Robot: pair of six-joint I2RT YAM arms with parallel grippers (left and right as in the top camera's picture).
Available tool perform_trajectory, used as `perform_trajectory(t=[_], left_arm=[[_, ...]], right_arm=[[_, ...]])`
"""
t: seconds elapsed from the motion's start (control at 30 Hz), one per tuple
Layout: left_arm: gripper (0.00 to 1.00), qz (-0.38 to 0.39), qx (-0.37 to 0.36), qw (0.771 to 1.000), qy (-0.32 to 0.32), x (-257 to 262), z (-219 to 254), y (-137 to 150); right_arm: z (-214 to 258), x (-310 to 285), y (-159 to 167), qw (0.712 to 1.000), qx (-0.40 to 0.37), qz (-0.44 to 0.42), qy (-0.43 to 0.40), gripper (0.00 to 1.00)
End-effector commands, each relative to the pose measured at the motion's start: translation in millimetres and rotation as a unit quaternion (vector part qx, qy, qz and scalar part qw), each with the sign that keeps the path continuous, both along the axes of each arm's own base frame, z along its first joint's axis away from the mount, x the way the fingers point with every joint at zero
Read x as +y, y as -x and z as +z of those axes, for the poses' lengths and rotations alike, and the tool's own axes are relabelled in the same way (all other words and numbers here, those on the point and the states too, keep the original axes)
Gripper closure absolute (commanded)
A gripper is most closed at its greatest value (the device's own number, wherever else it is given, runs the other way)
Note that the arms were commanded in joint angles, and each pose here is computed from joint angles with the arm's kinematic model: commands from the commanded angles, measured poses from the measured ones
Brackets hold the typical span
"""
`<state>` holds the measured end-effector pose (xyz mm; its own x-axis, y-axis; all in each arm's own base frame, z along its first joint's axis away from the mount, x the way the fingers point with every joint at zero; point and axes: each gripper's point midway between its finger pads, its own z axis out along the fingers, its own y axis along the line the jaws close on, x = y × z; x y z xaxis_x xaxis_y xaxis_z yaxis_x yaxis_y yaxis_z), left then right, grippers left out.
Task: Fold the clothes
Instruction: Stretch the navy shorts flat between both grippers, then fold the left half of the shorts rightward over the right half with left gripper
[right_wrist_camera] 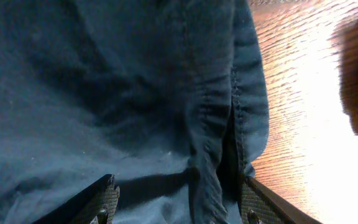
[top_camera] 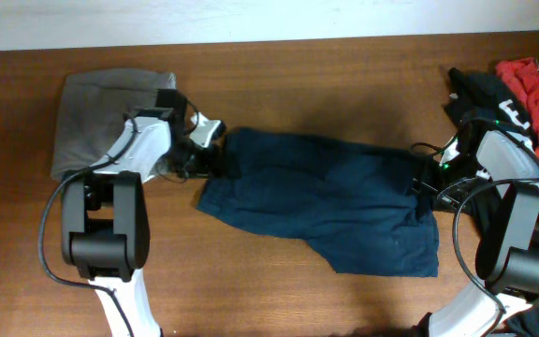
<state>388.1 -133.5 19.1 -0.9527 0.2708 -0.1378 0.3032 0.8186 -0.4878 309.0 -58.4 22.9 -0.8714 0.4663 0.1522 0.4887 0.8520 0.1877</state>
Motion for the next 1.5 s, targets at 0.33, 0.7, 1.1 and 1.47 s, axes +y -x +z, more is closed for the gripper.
perform_trajectory(t=[0.33,0.7,1.1,1.47], left_arm=[[0.99,-0.041,0.09,0.994,-0.036,-16,-70,40],[0.99,0.08,0.037,0.967,-0.238,99,89,13],[0.99,0.057,-0.056,0.966,-0.247,-10,153,41],[0.59,-0.005,-0.042,0.985,-0.169,-216,47,98]], right_arm=[[2,4,-3,1.0,-0.004,0.006,-0.008,0.34],[8,4,14,0.998,0.025,-0.02,-0.045,0.38],[9,5,14,0.999,0.025,-0.016,-0.046,0.38],[8,5,14,0.999,0.024,-0.016,-0.045,0.37]])
